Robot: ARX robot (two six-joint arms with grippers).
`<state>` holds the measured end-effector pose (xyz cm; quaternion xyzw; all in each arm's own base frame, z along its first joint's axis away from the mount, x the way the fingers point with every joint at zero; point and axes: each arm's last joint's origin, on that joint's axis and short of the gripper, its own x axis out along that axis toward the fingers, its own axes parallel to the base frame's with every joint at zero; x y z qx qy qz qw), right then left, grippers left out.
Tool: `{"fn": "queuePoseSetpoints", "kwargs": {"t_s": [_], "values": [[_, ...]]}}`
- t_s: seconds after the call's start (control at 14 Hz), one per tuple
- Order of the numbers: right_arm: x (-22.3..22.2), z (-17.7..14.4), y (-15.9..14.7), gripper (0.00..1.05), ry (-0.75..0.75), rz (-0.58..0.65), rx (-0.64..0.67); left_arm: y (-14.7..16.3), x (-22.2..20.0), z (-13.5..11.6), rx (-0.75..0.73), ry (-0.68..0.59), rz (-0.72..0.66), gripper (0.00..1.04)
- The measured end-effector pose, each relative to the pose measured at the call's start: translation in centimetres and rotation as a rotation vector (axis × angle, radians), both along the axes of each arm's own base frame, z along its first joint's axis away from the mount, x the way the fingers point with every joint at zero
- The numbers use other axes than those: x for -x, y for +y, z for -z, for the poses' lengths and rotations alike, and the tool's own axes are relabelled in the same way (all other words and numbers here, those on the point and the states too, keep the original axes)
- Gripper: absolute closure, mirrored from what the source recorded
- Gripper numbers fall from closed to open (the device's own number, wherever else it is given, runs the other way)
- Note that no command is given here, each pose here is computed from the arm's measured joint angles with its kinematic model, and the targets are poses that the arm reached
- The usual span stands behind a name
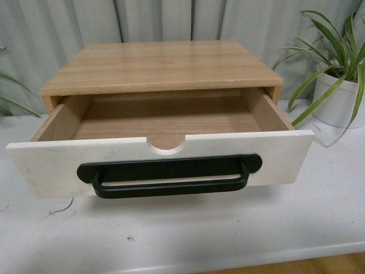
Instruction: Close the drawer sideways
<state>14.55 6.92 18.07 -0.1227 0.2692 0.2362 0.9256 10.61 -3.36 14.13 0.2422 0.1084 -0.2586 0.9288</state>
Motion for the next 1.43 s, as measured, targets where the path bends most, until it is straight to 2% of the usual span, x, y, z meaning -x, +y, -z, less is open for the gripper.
{"fn": "queuePoseSetpoints", "kwargs": {"t_s": [0.07, 0.36, 0.43, 0.64, 1.43], "values": [[-1.3, -0.2, 1.4, 0.06, -0.014, -0.093, 0.039, -0.4, -0.6, 0.9, -0.083, 0.014, 0.061, 0.07], [-5.3, 1.2, 3.6, 0.06, 0.020, -0.200, 0.129, -1.2, -4.0, 1.8, -0.174, 0.032, 0.114, 0.07], [-6.6, 1.4, 4.1, 0.06, 0.009, -0.227, 0.136, -1.6, -5.4, 1.5, -0.202, 0.004, 0.105, 0.07], [-11.8, 2.2, 4.4, 0.06, -0.012, -0.218, 0.173, -2.3, -10.8, 1.0, -0.246, -0.042, 0.053, 0.07], [-21.9, 2.1, 5.2, 0.06, -0.059, -0.190, 0.125, -4.1, -20.4, 0.5, -0.314, -0.074, 0.018, 0.07]]}}
